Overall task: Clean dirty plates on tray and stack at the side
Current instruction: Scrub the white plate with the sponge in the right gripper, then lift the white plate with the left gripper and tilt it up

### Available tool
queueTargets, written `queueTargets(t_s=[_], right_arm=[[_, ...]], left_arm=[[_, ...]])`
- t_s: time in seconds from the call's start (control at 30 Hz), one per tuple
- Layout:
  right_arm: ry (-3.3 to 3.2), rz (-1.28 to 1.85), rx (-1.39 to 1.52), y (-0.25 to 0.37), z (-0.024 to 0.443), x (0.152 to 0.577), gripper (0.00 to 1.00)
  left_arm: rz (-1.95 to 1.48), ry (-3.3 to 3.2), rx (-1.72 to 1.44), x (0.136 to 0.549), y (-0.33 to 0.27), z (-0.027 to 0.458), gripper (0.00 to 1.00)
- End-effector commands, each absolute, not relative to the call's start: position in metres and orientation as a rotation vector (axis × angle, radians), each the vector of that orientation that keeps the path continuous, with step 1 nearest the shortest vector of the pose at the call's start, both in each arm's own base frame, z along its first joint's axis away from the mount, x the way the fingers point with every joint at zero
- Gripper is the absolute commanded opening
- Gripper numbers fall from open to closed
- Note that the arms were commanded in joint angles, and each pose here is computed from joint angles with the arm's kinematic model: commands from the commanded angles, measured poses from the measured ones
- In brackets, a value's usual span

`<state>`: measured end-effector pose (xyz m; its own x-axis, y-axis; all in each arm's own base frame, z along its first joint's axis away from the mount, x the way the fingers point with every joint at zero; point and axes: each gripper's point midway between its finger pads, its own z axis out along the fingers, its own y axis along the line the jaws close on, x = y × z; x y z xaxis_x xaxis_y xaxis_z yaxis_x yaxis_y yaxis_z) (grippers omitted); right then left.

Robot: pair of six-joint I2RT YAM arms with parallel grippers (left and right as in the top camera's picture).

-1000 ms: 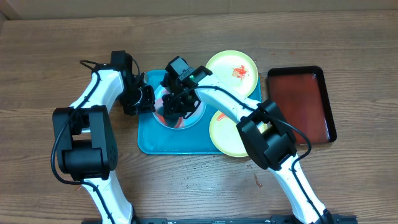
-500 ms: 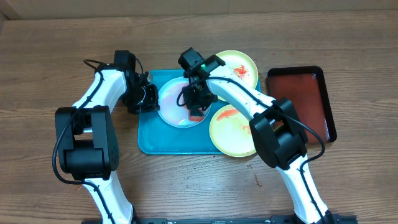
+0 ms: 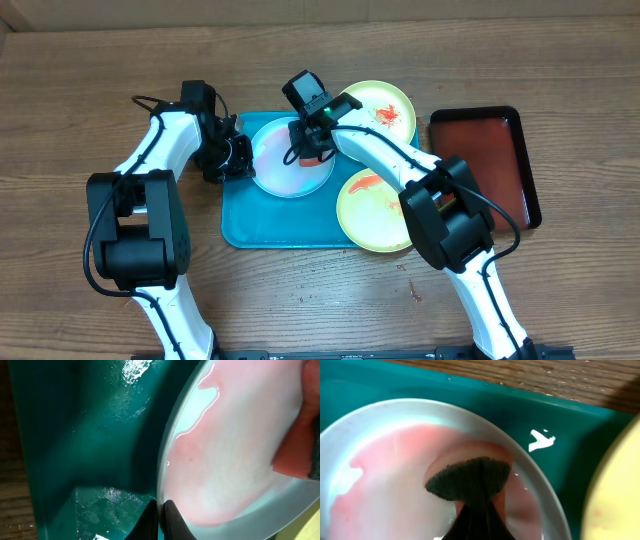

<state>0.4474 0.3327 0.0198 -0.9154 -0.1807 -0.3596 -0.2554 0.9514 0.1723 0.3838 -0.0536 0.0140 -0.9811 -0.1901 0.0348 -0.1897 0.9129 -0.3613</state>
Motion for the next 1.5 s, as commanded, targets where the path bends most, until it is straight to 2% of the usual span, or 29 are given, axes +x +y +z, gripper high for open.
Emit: queueTargets(t_s=[0.0,0.2,0.3,0.5,0.7,0.97,1.2,1.47], right_arm=[[2.84,0.483,-0.386,0.348,-0.008,0.43,0.04],[2.868,0.991,-0.62,0.395,0.002,0.382,0.04],[2.864,1.071,-0.645,0.4,0.009,0.375,0.04],[2.862,1.063,-0.634,0.383,0.041,0.384,0.04],[2.751,1.072,-0.691,0.356,0.119,0.392,0.04],[2.673,1.044,-0.542,0.294,0.198,0.405,0.04],[2.708,0.883,-0.382,0.238,0.211,0.418,0.04],[2.737,0.864,-0.312,0.217,0.209,0.422,0.04]], left_arm=[[-0.522,3.075,-0.297,0.385,-0.043,0.013,0.04],[-0.522,3.075,-0.297,0.385,-0.043,0.013,0.04],[-0.521,3.073,-0.296,0.386,-0.043,0.013,0.04],[-0.521,3.07,-0.29,0.387,-0.043,0.013,0.04],[-0.52,3.058,-0.279,0.391,-0.043,0.017,0.04],[-0.442,2.979,-0.208,0.404,-0.035,0.049,0.04],[-0.272,2.873,-0.19,0.405,-0.017,0.098,0.04],[-0.026,2.772,-0.189,0.395,0.005,0.147,0.04]])
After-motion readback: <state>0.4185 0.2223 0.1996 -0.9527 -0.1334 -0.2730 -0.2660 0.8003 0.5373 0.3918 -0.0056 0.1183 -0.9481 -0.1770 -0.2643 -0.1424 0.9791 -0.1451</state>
